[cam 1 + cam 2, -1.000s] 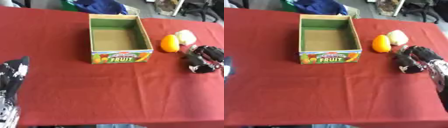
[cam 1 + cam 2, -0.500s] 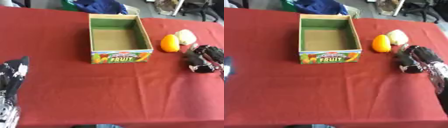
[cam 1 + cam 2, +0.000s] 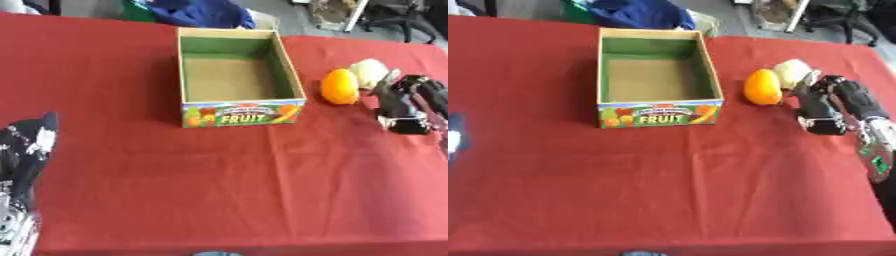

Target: Pick up objects on the table and place them in the box.

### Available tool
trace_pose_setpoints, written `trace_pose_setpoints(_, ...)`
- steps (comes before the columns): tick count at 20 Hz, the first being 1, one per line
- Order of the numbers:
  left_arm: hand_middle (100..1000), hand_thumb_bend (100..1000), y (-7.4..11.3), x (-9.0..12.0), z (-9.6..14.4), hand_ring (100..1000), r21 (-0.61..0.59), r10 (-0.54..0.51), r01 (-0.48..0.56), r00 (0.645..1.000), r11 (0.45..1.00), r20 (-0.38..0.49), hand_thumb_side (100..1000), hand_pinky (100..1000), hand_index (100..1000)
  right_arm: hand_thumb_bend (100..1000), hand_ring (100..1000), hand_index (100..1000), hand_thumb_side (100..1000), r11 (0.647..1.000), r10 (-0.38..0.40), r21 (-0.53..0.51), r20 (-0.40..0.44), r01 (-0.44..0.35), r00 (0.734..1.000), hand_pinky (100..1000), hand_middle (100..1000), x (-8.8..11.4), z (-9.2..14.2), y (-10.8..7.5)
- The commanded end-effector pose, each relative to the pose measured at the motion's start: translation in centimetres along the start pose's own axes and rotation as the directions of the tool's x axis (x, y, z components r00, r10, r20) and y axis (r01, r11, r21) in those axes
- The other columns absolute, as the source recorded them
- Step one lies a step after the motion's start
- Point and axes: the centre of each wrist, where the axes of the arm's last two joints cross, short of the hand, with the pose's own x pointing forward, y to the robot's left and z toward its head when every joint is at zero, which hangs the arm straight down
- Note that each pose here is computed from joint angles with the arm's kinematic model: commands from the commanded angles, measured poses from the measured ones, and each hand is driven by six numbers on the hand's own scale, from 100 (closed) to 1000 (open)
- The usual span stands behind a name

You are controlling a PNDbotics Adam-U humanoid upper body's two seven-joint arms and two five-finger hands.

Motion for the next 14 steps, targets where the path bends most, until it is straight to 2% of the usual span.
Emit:
trace_pose_setpoints(1, 483, 526, 0.2, 0.6, -0.4, 554, -0.004, -0.005, 0.005, 1.000, 1.000, 0.024, 455, 590, 604, 100, 313, 399, 199, 0.996, 0.012, -0.094, 0.045, -0.008, 0.999, 313, 257, 0.3, -1.5, -3.9)
trace_pose_setpoints(6, 483, 527, 0.2, 0.7, -0.4, 554, -0.007, -0.005, 0.005, 1.000, 1.000, 0.024, 455, 590, 604, 100, 321, 400, 192, 0.988, 0.001, -0.153, 0.153, 0.022, 0.988, 324, 261, 3.1, -4.2, -6.7)
trace_pose_setpoints(10, 483, 528, 0.0, 0.7, -0.4, 554, -0.011, -0.002, 0.002, 1.000, 1.000, 0.023, 454, 590, 604, 100, 333, 405, 177, 0.982, 0.021, -0.186, 0.268, 0.031, 0.963, 337, 266, 6.3, -7.0, -8.9)
trace_pose_setpoints(14, 482, 529, -0.1, 0.7, -0.4, 554, -0.014, 0.003, -0.003, 1.000, 1.000, 0.024, 454, 589, 604, 100, 347, 411, 171, 0.981, 0.029, -0.192, 0.349, 0.041, 0.937, 353, 271, 9.7, -9.5, -9.8)
